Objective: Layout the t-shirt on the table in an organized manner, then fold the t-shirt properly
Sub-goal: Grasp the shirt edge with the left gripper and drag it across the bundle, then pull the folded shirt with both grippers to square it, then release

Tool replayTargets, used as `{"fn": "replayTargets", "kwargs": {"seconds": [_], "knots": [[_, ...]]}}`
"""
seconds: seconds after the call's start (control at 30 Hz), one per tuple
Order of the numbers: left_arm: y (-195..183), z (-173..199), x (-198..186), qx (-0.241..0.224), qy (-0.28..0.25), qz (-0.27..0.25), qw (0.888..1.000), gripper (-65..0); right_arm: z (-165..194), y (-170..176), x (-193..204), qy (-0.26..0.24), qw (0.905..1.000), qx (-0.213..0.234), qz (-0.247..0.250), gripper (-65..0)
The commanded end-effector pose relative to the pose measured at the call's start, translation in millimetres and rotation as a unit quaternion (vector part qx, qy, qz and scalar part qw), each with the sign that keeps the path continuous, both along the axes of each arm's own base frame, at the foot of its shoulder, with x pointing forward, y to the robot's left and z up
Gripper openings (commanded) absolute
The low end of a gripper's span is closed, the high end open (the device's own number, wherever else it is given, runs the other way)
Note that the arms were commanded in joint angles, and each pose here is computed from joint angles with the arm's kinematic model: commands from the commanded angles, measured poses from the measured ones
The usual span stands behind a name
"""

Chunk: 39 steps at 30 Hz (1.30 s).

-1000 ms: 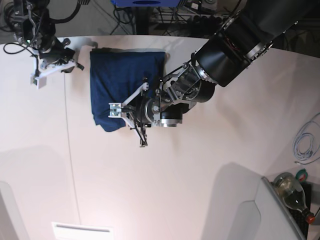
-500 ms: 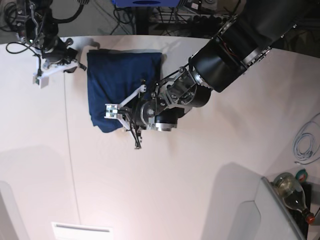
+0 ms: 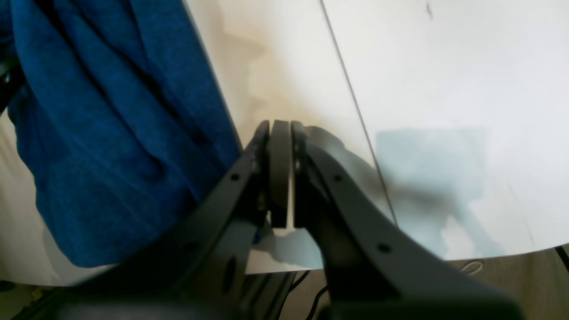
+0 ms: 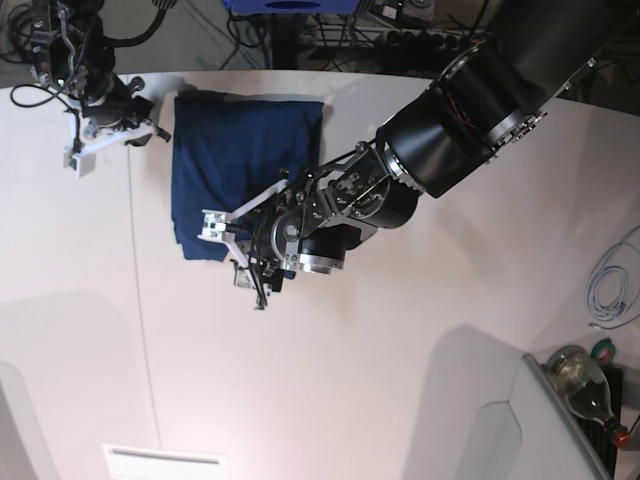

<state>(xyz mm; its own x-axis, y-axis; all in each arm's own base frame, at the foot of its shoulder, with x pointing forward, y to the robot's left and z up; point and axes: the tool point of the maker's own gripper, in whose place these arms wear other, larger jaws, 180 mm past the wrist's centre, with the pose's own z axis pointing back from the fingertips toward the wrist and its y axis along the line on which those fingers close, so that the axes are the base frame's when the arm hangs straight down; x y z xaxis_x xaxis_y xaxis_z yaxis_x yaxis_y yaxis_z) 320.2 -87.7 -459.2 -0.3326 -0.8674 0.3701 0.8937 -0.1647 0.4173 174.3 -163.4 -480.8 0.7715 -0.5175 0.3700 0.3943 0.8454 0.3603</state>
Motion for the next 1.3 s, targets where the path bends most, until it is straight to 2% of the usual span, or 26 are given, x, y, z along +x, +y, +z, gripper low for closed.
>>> {"fn": "replayTargets", "kwargs": {"seconds": [0.0, 0.13, 0.4, 0.47, 0.53, 0.6, 0.7, 0.83, 0.9, 1.0, 1.1, 1.27], "knots": [[-13.4, 23.4, 15.3, -0.024, -0.025, -0.005, 0.999, -25.0, 5.8, -5.0, 6.1, -0.013, 0.9999, -0.005, -0.001, -64.1], [-13.9, 40.9, 20.0, -0.038, -0.048, -0.014, 0.998, -25.2, 5.7, -4.8, 5.9, -0.012, 0.9999, -0.005, -0.001, -64.2], [8.8, 74.6, 30.2, -0.009, -0.114, -0.003, 0.993, -25.2, 5.9, -1.7, 4.9, -0.012, 0.9999, -0.003, 0.003, -64.2], [16.0, 76.6, 24.4, -0.005, -0.118, 0.006, 0.993, -25.3, 6.7, -1.4, 4.5, -0.012, 0.9999, -0.003, 0.003, -64.2], [17.9, 91.5, 17.5, -0.021, -0.129, 0.024, 0.991, -26.2, 12.7, -0.2, 3.0, -0.019, 0.9998, -0.005, 0.009, -64.2], [19.4, 101.0, 1.9, -0.053, -0.118, 0.053, 0.990, -34.7, 23.7, -1.0, 0.9, -0.031, 0.9989, -0.026, 0.023, -64.2], [28.0, 99.9, -20.9, -0.081, -0.093, 0.094, 0.988, -64.8, 41.7, -4.8, -4.9, -0.049, 0.9943, -0.079, 0.053, -64.2], [46.5, 76.6, -48.8, -0.093, -0.041, 0.148, 0.984, -65.0, 57.4, 18.4, -6.7, -0.071, 0.9872, -0.104, 0.098, -64.2], [51.9, 63.3, -62.9, -0.093, -0.014, 0.164, 0.982, -65.0, 57.0, 37.0, -6.4, -0.075, 0.9843, -0.099, 0.125, -64.2], [43.5, 48.5, -89.2, -0.135, 0.050, 0.169, 0.975, -65.0, 60.0, 63.8, 5.2, -0.093, 0.9784, -0.091, 0.161, -64.2], [48.6, 24.7, -107.7, -0.141, 0.095, 0.173, 0.970, -65.0, 47.6, 75.8, 9.6, -0.085, 0.9748, -0.093, 0.184, -64.2], [60.7, -9.1, -128.1, -0.112, 0.136, 0.186, 0.967, -65.0, 10.0, 72.2, -3.5, -0.035, 0.9759, -0.096, 0.193, -64.2]]}}
